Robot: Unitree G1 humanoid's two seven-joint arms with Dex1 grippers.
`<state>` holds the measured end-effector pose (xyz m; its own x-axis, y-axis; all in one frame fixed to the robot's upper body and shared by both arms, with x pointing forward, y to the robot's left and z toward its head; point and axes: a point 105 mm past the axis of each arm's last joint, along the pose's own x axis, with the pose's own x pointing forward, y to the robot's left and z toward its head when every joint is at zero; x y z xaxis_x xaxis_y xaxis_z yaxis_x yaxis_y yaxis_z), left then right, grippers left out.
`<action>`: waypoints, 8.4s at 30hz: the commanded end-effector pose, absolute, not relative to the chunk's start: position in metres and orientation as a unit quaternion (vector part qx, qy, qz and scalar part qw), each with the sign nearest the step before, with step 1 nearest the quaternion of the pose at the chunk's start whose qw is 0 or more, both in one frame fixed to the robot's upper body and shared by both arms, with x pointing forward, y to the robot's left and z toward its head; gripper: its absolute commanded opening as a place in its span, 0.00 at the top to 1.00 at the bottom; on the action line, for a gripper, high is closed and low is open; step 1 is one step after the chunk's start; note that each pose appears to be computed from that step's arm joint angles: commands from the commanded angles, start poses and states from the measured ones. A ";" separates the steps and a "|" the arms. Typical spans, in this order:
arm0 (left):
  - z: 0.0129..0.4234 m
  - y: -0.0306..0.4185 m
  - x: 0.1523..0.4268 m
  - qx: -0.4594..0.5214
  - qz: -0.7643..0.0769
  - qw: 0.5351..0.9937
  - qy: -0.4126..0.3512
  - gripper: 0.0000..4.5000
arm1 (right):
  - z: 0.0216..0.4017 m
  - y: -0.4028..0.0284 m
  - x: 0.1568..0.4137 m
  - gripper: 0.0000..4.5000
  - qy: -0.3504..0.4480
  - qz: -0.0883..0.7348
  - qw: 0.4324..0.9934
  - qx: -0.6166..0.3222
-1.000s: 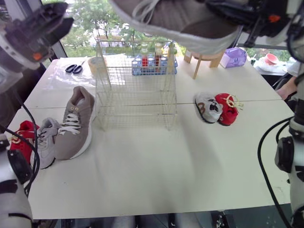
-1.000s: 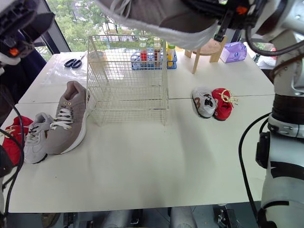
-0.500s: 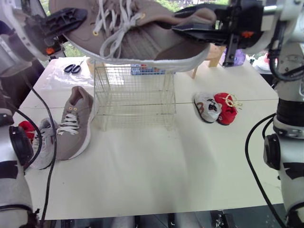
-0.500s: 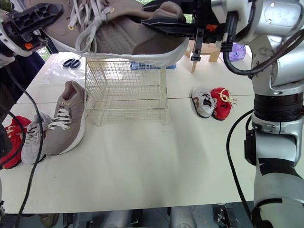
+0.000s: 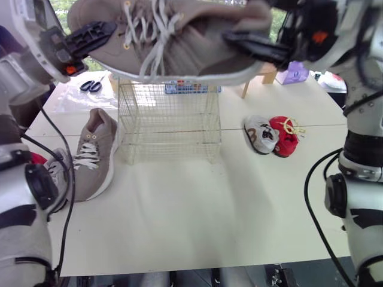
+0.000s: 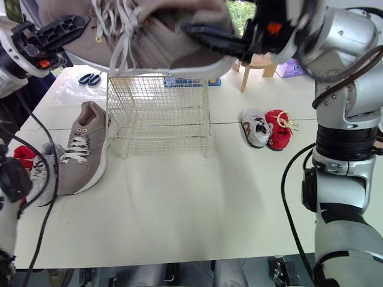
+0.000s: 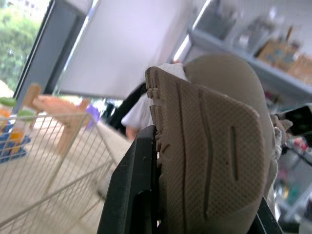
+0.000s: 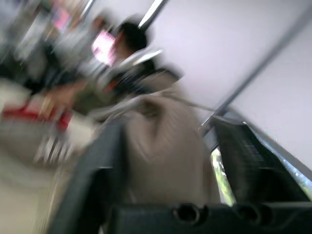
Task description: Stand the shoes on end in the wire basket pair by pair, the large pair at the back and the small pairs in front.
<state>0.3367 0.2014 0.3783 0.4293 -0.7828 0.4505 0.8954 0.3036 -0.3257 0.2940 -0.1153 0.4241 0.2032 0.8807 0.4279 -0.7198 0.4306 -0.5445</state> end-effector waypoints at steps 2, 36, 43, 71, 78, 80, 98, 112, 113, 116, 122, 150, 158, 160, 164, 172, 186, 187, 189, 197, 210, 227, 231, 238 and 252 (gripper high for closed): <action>0.406 0.223 0.299 -0.316 -0.475 0.781 -0.256 0.88 | 0.432 -0.177 0.312 0.00 -0.386 0.422 0.816 0.084; 0.340 0.144 0.318 -0.474 -0.413 0.737 -0.247 0.88 | 0.390 -0.034 0.319 0.31 -0.269 0.559 0.703 0.348; 0.332 0.140 0.316 -0.450 -0.421 0.754 -0.226 0.66 | 0.392 -0.041 0.320 0.63 -0.285 0.546 0.716 0.329; 0.247 0.148 0.256 -0.222 -0.322 0.917 -0.083 0.02 | 0.415 -0.071 0.399 0.63 -0.231 0.520 0.799 -0.194; 0.241 0.153 0.259 -0.216 -0.297 0.926 -0.085 0.02 | 0.384 -0.055 0.418 0.63 -0.164 0.499 0.825 -0.208; 0.237 0.153 0.259 -0.211 -0.290 0.930 -0.081 0.02 | 0.379 -0.055 0.424 0.63 -0.150 0.487 0.838 -0.196; 0.224 0.152 0.270 -0.201 -0.268 0.940 -0.063 0.00 | 0.395 -0.094 0.428 0.01 -0.169 0.453 0.872 -0.075; 0.216 0.146 0.273 -0.191 -0.270 0.943 -0.045 0.00 | 0.381 -0.078 0.429 0.40 -0.148 0.472 0.865 -0.084; 0.216 0.146 0.272 -0.191 -0.269 0.943 -0.045 0.00 | 0.381 -0.077 0.429 0.50 -0.148 0.472 0.865 -0.085; 0.215 0.147 0.272 -0.188 -0.265 0.945 -0.043 0.00 | 0.381 -0.076 0.430 0.72 -0.147 0.469 0.865 -0.097; 0.213 0.148 0.273 -0.182 -0.258 0.948 -0.039 0.00 | 0.380 -0.085 0.434 0.80 -0.145 0.445 0.878 -0.106; 0.216 0.166 0.274 -0.194 -0.265 0.943 -0.054 0.00 | 0.378 -0.151 0.431 0.02 -0.176 0.405 0.893 -0.088; 0.294 0.239 0.284 -0.121 -0.169 0.974 -0.094 0.00 | 0.379 -0.171 0.392 0.02 -0.176 0.504 0.828 -0.170; 0.296 0.238 0.285 -0.086 -0.200 0.974 -0.069 0.00 | 0.365 -0.152 0.380 0.02 -0.149 0.563 0.787 -0.204; 0.279 0.269 0.299 -0.040 -0.159 0.985 0.052 0.00 | 0.332 -0.115 0.350 0.02 -0.106 0.643 0.721 -0.236; 0.280 0.287 0.319 0.037 -0.147 0.981 0.117 0.00 | 0.260 -0.075 0.331 0.02 -0.019 0.640 0.665 -0.384; 0.218 0.240 0.269 0.072 -0.321 0.933 0.147 0.00 | 0.227 -0.037 0.360 0.02 0.098 0.590 0.663 -0.450; 0.215 0.237 0.270 0.067 -0.320 0.934 0.144 0.00 | 0.222 -0.035 0.362 0.02 0.109 0.585 0.662 -0.456; 0.210 0.233 0.269 0.060 -0.317 0.936 0.140 0.00 | 0.217 -0.031 0.364 0.20 0.120 0.584 0.661 -0.456; 0.205 0.227 0.269 0.057 -0.301 0.942 0.138 0.00 | 0.216 -0.038 0.358 0.99 0.127 0.593 0.645 -0.465; 0.205 0.227 0.284 0.063 -0.286 0.947 0.133 0.00 | 0.217 -0.038 0.343 0.99 0.118 0.597 0.658 -0.445; 0.266 0.333 0.347 0.039 -0.084 0.988 0.128 0.00 | 0.334 -0.039 0.293 0.24 -0.039 0.650 0.734 -0.194; 0.256 0.351 0.372 0.062 -0.040 0.981 0.180 0.00 | 0.306 -0.050 0.287 0.24 -0.015 0.648 0.726 -0.230; 0.236 0.338 0.407 0.112 -0.072 0.958 0.252 0.00 | 0.280 -0.045 0.294 0.24 -0.008 0.619 0.758 -0.204; 0.187 0.321 0.416 0.144 -0.079 0.929 0.330 0.63 | 0.269 -0.043 0.303 0.23 -0.003 0.562 0.815 -0.143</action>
<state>0.4188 0.3164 0.1902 0.7728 -0.0655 -0.6313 0.2637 0.9379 0.2255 0.3081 -0.0421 0.2565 0.3616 0.9098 -0.2037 -0.9243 0.3213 -0.2058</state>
